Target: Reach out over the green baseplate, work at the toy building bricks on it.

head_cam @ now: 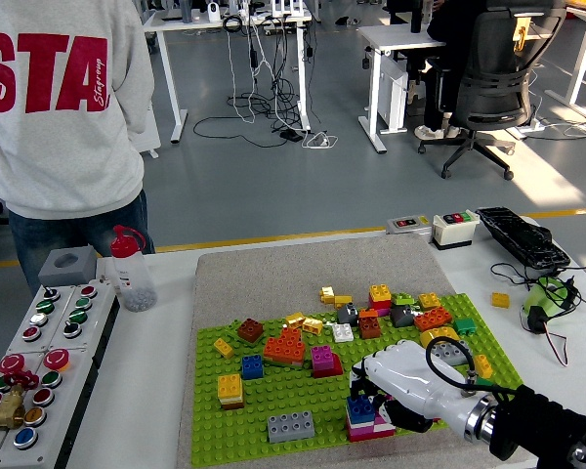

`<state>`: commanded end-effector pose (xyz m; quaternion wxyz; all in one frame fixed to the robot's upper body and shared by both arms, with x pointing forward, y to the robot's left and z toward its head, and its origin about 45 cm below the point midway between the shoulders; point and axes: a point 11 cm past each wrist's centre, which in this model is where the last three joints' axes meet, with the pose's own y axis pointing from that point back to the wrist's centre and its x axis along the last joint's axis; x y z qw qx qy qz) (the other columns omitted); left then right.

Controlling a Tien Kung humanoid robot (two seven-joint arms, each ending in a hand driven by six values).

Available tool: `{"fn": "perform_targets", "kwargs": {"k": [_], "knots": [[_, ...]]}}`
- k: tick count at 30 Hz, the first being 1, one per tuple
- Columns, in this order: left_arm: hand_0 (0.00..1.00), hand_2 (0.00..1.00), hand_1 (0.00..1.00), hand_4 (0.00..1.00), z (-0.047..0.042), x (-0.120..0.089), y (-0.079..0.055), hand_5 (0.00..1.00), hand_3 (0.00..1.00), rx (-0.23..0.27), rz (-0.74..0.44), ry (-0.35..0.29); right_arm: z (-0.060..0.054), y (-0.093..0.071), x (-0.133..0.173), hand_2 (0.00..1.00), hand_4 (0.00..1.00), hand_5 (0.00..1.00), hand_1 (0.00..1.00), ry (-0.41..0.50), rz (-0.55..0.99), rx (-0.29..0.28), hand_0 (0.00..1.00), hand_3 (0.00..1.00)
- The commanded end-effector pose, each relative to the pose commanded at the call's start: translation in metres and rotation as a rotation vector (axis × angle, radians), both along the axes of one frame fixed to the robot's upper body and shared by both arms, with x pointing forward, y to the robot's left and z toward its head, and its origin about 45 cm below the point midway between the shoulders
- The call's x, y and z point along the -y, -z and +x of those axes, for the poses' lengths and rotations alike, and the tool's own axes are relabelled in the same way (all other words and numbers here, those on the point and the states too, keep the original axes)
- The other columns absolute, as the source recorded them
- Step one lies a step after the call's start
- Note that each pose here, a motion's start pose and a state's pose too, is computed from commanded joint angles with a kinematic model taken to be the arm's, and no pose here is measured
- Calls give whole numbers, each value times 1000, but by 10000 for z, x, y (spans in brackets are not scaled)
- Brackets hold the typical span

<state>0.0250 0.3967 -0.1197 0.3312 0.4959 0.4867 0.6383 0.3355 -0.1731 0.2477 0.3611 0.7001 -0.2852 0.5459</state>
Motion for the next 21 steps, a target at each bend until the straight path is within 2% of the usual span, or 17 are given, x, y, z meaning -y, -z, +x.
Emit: {"fn": "perform_targets", "kwargs": {"k": [5,7,8,13,14,19,20,21], "knots": [[724,767,762,472,4,0,0,998,669,1,0,0,24,-60,11,570,98,49,499,10,19,10,378,543],[724,767,762,472,9,-1,-1,998,669,2,0,0,64,-100,46,570,98,49,499,27,30,25,378,543],[725,767,762,472,10,-1,-1,998,670,2,0,0,76,-112,57,591,122,59,527,32,33,29,458,566],[725,767,762,472,16,-3,-2,998,670,3,0,0,225,-187,193,591,122,59,527,99,40,66,458,566],[725,767,761,473,17,-3,-2,998,669,2,0,1,268,-197,231,659,283,59,592,118,37,75,579,637],[725,767,761,473,17,-5,-3,998,669,0,1,4,473,-193,400,659,283,59,592,204,17,105,579,637],[725,767,761,472,17,-6,-4,998,670,0,1,4,507,-182,432,721,400,69,662,218,12,107,706,742],[725,767,761,472,17,-7,-4,998,670,-1,1,5,538,-171,460,721,400,69,662,231,10,108,706,742]]}}
